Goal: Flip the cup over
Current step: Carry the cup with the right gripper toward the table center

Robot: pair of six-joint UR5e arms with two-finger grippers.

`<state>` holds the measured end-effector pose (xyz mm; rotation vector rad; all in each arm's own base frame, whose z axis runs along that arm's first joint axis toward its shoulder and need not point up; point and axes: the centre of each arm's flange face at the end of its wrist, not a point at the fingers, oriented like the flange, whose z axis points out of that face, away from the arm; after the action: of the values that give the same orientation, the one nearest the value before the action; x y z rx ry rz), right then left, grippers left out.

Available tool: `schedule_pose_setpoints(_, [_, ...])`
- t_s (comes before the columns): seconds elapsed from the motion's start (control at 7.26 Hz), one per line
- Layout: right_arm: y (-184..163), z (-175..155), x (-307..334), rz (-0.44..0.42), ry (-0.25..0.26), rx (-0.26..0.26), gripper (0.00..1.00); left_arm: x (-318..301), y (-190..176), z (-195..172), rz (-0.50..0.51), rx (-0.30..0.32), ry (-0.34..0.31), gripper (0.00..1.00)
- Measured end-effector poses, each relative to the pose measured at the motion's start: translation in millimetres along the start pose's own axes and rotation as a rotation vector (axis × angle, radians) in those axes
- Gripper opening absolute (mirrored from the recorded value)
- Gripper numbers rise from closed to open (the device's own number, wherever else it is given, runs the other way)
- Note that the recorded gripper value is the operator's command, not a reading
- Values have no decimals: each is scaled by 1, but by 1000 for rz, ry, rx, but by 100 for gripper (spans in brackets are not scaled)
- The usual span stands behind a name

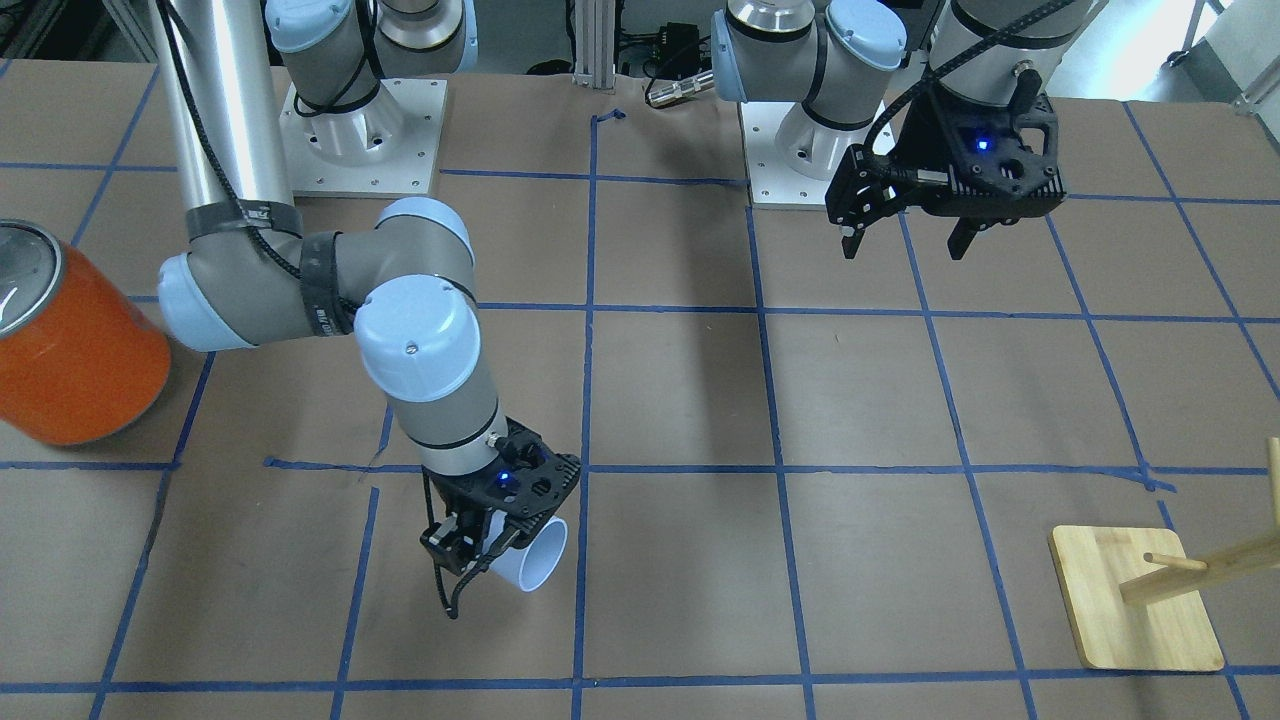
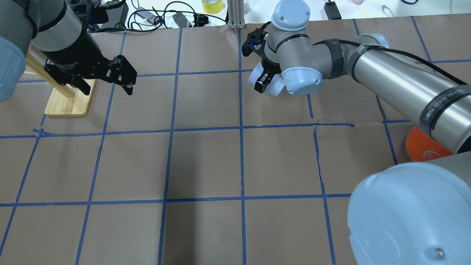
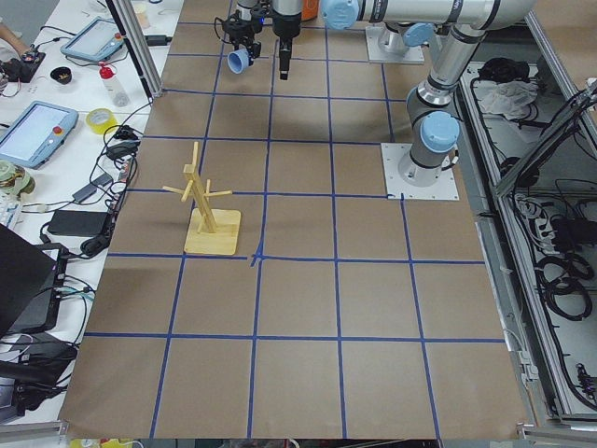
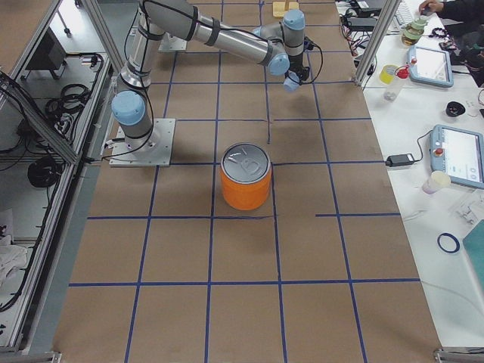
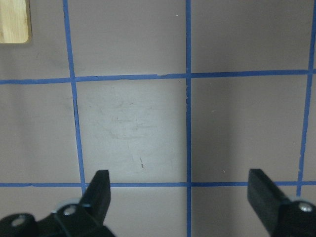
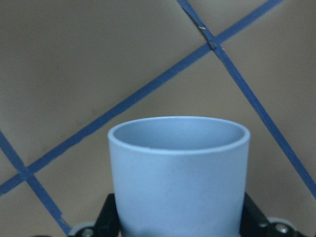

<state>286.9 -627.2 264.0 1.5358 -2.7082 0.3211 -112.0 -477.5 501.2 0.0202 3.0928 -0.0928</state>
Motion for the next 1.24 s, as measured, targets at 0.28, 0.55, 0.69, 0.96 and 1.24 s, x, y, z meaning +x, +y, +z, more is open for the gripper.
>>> schedule_pose_setpoints(0.28, [-29,2,-45,-179,-12,15,0,0,0,0,0,0,0,100])
schedule_pose_setpoints(0.55, [-50,4,-83,-348,-20,33,0,0,0,0,0,0,0,100])
schedule_pose_setpoints(0.69, [-59,9,-100,-429,-25,39,0,0,0,0,0,0,0,100])
schedule_pose_setpoints(0.96, [-70,29,-124,-582,-37,42,0,0,0,0,0,0,0,100])
schedule_pose_setpoints(1.24, [-75,37,-141,-646,-47,41,7,0,0,0,0,0,0,100])
